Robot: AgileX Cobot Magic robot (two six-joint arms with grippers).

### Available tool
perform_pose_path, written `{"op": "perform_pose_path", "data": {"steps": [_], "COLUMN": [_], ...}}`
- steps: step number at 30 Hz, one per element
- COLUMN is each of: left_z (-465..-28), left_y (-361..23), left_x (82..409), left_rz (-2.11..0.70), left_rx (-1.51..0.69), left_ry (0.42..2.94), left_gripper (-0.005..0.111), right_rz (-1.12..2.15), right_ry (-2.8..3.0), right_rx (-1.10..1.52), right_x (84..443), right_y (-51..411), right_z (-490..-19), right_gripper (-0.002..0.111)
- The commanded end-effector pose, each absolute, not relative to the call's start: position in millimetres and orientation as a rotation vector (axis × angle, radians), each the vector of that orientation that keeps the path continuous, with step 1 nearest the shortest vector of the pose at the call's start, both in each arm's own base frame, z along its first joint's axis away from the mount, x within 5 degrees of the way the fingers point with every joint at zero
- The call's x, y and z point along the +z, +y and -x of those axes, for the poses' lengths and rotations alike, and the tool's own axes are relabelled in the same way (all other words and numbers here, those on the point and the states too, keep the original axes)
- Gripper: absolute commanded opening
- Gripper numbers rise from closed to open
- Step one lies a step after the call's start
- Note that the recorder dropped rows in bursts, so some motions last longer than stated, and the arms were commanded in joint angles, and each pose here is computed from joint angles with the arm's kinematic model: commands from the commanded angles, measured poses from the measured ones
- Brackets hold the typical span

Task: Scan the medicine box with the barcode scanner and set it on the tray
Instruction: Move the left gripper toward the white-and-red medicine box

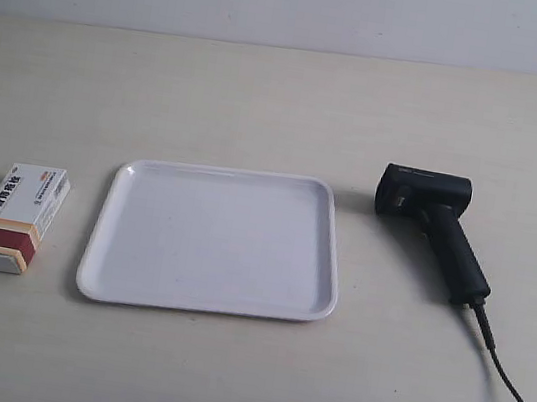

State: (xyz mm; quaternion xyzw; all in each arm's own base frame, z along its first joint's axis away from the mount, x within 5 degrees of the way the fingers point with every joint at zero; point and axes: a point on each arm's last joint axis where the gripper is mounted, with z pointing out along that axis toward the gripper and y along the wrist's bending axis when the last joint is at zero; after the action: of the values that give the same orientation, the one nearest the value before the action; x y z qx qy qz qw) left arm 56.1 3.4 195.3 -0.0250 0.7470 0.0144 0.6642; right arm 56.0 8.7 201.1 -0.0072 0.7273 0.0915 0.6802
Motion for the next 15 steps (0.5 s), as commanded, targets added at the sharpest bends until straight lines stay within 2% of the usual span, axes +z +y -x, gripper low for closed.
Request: {"op": "perform_pose_path", "data": {"steps": [1, 6, 12, 15], "left_z": [-56.0, -56.4, -51.1, -59.8], "left_y": [3.2, 2.2, 4.6, 7.8], "left_x": [196.5, 208.4, 236.5, 237.1], "left_rz": [0.076, 0.289, 0.254, 0.303], "left_rx": [0.013, -0.232, -0.237, -0.240], "left_ry": [1.665, 1.514, 1.198, 1.215], "left_gripper": [0.002, 0.002, 0.000, 0.000], "right_rz": [0.011, 0.011, 0.004, -0.036], "right_ry": [1.619, 1.619, 1.553, 1.487], "right_rx": [0.201, 0.201, 0.199, 0.233], "right_x": [201.3, 201.3, 207.2, 213.2], "right_y": [8.2, 8.2, 7.5, 6.7], "right_z": [-55.8, -55.8, -56.0, -55.7], "right_gripper": [0.001, 0.001, 0.001, 0.001]}}
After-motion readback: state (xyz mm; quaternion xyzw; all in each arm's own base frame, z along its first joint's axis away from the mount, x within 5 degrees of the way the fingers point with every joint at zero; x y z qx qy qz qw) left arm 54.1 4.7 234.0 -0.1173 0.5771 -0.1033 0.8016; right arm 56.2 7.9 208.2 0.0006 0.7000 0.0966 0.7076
